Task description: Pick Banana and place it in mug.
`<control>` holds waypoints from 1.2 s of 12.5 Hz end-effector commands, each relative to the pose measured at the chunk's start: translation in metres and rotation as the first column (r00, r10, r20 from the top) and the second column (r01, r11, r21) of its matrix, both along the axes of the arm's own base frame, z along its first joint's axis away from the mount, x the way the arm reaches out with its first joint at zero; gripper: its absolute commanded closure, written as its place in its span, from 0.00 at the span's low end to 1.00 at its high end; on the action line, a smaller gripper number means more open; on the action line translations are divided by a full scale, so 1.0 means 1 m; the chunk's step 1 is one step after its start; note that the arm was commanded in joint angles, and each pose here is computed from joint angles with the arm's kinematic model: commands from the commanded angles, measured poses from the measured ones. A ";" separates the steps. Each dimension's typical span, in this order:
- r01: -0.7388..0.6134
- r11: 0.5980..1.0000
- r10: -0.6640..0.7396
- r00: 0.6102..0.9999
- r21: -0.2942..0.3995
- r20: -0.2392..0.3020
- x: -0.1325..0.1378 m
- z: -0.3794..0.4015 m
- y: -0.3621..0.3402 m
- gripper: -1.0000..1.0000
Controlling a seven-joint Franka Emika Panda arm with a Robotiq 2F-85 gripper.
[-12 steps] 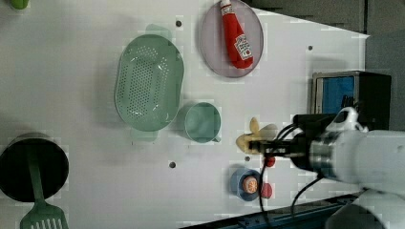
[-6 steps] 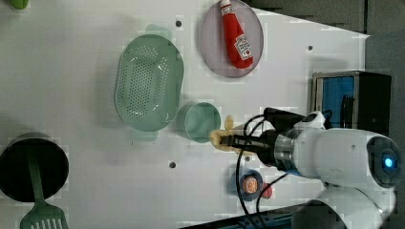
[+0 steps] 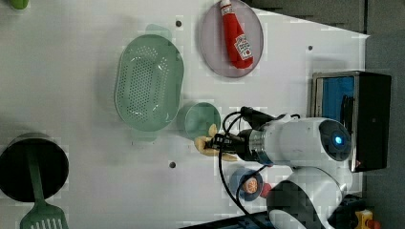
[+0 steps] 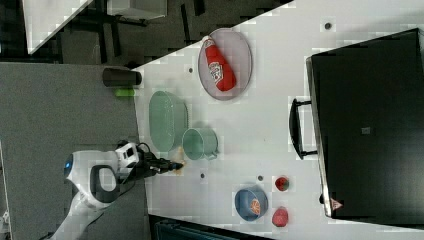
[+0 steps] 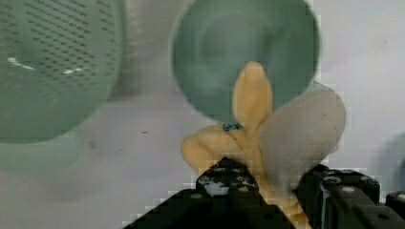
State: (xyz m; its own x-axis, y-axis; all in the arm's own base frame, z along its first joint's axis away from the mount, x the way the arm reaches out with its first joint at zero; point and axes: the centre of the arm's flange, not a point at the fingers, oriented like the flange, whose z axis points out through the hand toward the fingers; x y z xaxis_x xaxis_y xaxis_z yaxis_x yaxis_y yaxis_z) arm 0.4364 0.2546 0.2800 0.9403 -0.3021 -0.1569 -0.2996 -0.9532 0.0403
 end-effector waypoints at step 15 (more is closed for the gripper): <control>0.456 0.889 -0.437 0.873 -0.044 0.217 0.073 0.209 -0.147 0.00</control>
State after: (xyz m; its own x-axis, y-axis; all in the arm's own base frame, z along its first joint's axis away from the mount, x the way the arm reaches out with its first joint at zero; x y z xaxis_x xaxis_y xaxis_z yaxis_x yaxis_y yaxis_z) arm 0.5015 0.1312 0.5125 0.7615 -0.6348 0.1308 -0.6363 -0.7706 -0.0349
